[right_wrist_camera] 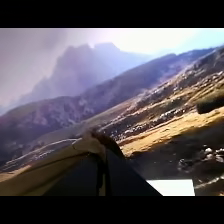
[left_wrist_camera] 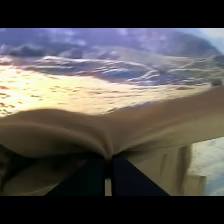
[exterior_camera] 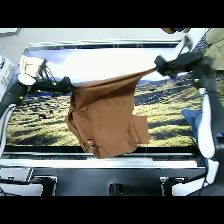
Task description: Fold the clothes and pants, and hang the long-sleeved shirts on hangers.
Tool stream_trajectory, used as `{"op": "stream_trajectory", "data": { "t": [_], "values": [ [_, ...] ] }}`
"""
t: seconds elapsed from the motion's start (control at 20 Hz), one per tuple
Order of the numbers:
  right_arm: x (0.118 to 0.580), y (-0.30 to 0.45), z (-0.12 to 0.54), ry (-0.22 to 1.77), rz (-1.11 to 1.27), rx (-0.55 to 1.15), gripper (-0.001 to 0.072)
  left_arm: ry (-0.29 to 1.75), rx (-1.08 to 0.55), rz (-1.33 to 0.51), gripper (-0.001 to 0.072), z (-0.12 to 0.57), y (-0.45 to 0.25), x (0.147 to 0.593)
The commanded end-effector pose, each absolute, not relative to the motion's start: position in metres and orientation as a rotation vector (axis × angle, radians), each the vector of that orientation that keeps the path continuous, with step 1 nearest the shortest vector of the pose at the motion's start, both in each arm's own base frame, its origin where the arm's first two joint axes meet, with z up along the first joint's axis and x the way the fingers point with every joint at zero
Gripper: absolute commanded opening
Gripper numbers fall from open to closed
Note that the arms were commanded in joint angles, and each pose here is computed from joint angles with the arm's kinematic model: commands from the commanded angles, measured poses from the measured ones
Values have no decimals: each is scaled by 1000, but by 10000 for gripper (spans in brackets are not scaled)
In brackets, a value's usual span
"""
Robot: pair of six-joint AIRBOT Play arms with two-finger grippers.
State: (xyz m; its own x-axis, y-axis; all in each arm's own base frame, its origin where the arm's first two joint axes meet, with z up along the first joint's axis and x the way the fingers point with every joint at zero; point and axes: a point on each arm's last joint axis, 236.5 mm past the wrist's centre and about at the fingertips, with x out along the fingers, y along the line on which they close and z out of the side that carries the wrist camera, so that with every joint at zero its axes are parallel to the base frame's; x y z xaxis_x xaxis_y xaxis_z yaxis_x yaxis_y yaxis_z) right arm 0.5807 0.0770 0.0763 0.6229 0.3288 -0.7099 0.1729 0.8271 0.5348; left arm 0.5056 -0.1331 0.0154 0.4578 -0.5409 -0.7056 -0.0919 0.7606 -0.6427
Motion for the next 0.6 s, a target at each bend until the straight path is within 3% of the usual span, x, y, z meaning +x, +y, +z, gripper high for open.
{"op": "stream_trajectory", "data": {
  "t": [0.0, 0.35, 0.4, 0.5, 0.55],
  "values": [
    [589, 111, 0, 1025, 105, 640, 27, 1171, -725, -257, 15, -48, -133, 511],
    [586, 124, -12, 1055, 117, 638, 34, 1170, -728, -248, 15, -53, -132, 513],
    [582, 125, -10, 1069, 122, 635, 74, 1170, -728, -249, 15, -53, -132, 513],
    [564, 128, -1, 1123, 141, 612, 298, 1172, -738, -254, 15, -52, -134, 513],
    [552, 126, 8, 1154, 166, 580, 333, 1170, -746, -256, 15, -51, -135, 513]
  ]
}}
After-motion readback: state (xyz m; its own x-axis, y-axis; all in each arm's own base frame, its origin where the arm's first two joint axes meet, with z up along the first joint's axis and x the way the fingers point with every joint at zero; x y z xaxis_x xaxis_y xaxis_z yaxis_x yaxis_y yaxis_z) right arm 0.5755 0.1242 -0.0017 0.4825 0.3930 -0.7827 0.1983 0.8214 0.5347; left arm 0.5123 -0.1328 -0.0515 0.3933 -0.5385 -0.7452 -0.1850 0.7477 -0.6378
